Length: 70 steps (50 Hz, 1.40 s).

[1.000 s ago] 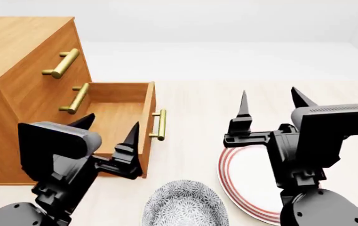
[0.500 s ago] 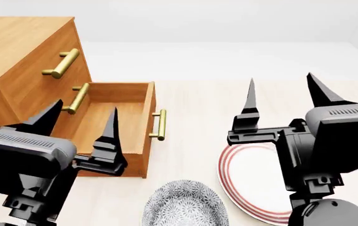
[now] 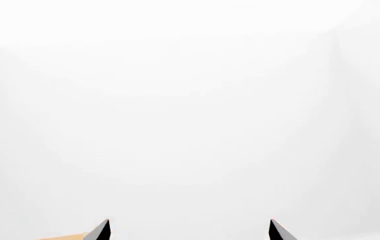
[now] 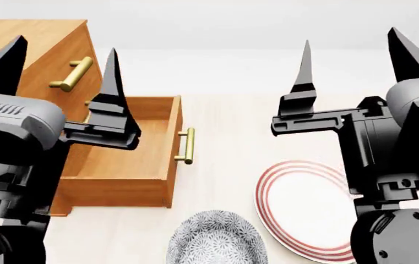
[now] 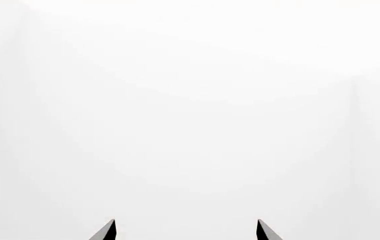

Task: Open the bottom drawer of the cabinet.

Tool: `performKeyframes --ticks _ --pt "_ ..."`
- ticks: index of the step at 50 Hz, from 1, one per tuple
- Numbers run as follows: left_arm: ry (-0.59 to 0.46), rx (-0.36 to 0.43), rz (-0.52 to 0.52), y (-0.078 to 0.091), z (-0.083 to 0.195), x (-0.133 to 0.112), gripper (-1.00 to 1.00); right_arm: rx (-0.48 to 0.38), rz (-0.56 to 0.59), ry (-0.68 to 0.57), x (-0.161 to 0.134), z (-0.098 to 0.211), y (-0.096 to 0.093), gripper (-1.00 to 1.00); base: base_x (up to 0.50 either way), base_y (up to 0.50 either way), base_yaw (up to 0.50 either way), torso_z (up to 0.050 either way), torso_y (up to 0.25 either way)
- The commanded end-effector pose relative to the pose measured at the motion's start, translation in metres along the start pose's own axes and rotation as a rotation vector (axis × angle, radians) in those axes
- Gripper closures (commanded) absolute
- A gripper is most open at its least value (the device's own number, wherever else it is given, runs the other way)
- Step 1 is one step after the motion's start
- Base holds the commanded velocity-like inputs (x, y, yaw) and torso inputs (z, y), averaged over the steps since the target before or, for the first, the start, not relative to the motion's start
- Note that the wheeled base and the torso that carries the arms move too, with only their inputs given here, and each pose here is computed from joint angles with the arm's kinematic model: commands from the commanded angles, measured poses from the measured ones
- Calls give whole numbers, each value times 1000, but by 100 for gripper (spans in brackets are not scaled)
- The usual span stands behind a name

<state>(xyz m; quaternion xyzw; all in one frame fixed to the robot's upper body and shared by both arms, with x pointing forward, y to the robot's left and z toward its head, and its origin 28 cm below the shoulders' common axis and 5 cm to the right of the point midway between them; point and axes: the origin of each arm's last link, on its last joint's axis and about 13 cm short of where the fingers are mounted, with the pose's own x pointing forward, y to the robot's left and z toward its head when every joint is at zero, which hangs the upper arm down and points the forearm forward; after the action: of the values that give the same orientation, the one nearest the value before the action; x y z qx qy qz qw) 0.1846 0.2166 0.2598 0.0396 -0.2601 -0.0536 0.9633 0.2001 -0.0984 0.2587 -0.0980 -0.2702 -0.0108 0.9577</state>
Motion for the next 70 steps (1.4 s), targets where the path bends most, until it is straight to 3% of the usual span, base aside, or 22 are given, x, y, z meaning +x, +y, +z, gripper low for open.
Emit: performKeyframes --ticks 1,21,70 --pt "-74 37 28 -1 17 12 -100 -11 6 -41 5 11 -1 -100 0 0 0 0 0" --pt "-112 32 30 -2 29 20 -100 -13 17 -104 13 29 -2 -100 0 0 0 0 0" --pt "-168 26 22 -3 43 10 -100 -20 42 -175 14 50 -1 -100 0 0 0 0 0"
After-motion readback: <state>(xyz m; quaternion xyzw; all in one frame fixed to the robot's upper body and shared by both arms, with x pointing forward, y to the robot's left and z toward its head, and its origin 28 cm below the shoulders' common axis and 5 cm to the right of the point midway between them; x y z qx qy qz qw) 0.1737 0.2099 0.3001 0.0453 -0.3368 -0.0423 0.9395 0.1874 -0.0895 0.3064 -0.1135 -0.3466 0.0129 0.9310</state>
